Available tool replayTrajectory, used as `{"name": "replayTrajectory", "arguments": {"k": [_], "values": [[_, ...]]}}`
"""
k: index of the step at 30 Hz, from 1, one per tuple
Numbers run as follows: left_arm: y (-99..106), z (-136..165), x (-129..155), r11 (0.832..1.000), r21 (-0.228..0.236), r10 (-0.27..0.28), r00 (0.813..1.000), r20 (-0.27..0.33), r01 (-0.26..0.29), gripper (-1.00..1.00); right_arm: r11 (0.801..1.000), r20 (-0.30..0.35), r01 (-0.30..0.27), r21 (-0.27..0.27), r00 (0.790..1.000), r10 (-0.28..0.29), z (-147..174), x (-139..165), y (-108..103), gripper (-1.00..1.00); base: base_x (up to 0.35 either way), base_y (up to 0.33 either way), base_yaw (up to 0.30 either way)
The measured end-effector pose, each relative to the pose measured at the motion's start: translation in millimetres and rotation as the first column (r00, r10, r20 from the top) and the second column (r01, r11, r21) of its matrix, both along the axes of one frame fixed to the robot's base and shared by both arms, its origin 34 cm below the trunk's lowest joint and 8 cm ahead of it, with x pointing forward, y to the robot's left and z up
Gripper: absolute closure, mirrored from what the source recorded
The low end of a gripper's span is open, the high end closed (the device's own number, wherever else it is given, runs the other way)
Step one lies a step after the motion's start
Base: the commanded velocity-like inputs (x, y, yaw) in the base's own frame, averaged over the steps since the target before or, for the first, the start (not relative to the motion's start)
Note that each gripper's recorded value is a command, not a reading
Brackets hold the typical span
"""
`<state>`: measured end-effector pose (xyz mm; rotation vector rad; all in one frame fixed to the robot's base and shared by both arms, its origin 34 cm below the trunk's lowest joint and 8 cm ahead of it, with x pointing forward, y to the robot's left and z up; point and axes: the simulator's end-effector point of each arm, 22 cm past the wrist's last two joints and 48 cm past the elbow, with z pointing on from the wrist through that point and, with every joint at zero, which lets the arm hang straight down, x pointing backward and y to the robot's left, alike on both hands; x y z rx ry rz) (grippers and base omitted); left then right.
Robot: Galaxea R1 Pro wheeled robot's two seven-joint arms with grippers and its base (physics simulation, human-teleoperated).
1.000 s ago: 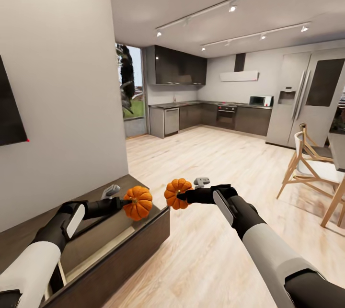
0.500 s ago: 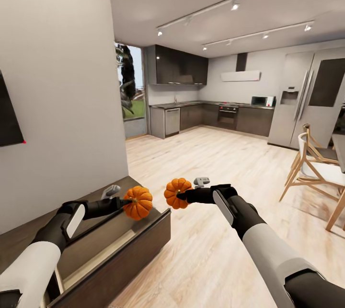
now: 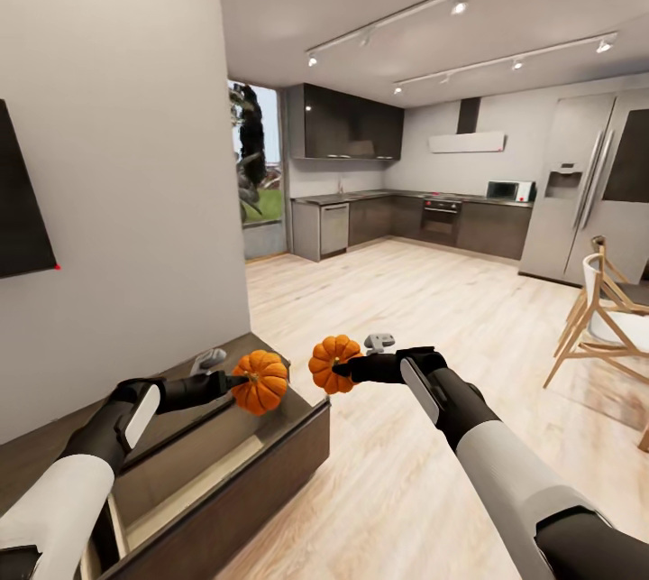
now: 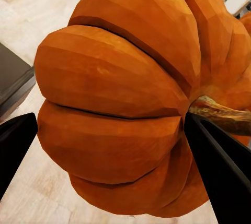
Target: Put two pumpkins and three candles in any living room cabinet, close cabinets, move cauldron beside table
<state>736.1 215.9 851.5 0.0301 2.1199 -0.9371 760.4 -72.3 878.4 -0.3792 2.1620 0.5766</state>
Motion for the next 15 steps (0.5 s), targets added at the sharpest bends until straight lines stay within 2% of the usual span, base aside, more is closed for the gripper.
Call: {"name": "replayTrajectory", "arguments": {"k": [15], "values": [[0.0,-0.1,0.1,1.0,-0.001,0.0,1.0,0.0,0.0,1.0,1.0,0.001,0.0,-0.001,1.0,0.0,-0.2,0.2,0.1,1.0,0.048,-0.016,0.01]]}}
